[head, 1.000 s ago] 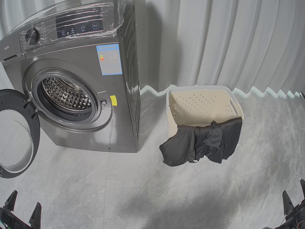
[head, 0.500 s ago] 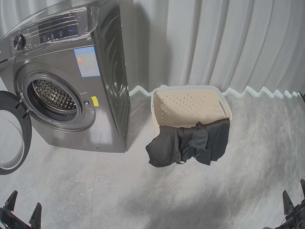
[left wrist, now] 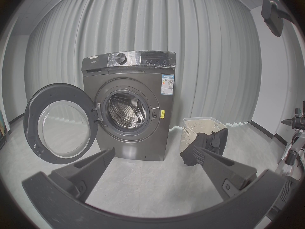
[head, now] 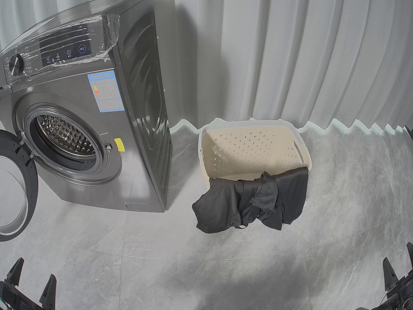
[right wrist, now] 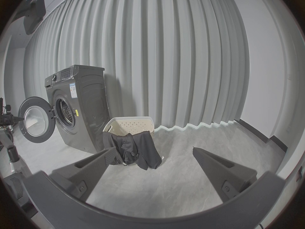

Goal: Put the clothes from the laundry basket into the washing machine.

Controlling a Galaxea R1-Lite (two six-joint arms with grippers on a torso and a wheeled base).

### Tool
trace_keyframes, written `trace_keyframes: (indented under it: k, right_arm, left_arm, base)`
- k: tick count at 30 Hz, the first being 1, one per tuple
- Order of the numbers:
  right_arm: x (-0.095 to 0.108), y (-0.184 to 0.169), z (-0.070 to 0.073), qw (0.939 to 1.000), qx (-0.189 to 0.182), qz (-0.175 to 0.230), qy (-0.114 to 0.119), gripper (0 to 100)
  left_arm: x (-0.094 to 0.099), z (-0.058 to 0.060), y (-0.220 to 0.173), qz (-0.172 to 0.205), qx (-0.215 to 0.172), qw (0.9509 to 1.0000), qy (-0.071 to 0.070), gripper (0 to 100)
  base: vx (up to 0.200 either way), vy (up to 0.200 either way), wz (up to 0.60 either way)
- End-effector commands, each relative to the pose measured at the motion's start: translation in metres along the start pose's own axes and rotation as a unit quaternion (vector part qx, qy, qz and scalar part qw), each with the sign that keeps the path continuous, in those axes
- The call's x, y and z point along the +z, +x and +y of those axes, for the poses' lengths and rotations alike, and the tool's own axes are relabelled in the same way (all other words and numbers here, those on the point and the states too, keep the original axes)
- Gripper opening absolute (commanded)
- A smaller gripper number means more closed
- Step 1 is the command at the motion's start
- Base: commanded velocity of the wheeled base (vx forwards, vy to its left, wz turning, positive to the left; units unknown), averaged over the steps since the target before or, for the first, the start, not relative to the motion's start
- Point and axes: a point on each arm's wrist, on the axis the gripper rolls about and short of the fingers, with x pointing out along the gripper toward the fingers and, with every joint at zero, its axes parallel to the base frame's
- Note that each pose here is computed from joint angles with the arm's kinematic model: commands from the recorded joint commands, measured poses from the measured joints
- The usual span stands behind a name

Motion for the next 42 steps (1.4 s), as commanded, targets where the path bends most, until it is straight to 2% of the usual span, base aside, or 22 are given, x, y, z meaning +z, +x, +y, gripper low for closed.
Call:
trace_keyframes:
  k: [1, 9, 27, 39, 42]
  right_arm:
    - [-0.0052, 0.0001, 0.0, 1.0, 0.0, 0.001, 0.0, 100]
    - [-0.0052, 0.0001, 0.0, 1.0, 0.0, 0.001, 0.0, 100]
    - [-0.0052, 0.0001, 0.0, 1.0, 0.0, 0.001, 0.0, 100]
    - [-0.0052, 0.0001, 0.0, 1.0, 0.0, 0.001, 0.0, 100]
    - [-0.0052, 0.0001, 0.0, 1.0, 0.0, 0.001, 0.0, 100]
  left_arm:
    - [-0.0044, 0.0002, -0.0003, -0.002, 0.0, 1.0, 0.0, 100]
    - [-0.0044, 0.0002, -0.0003, -0.002, 0.0, 1.0, 0.001, 100]
    - [-0.0044, 0.0002, -0.0003, -0.002, 0.0, 1.0, 0.0, 100]
    - [-0.0044, 0.0002, -0.0003, -0.002, 0.001, 1.0, 0.001, 100]
    - [-0.0044, 0.0002, -0.0003, -0.002, 0.001, 1.0, 0.001, 100]
  base:
    - [0.0, 0.0, 0.0]
    - [0.0, 0.0, 0.0]
    - [0.0, -0.2, 0.0]
    - [0.0, 0.0, 0.0]
    - [0.2, 0.0, 0.0]
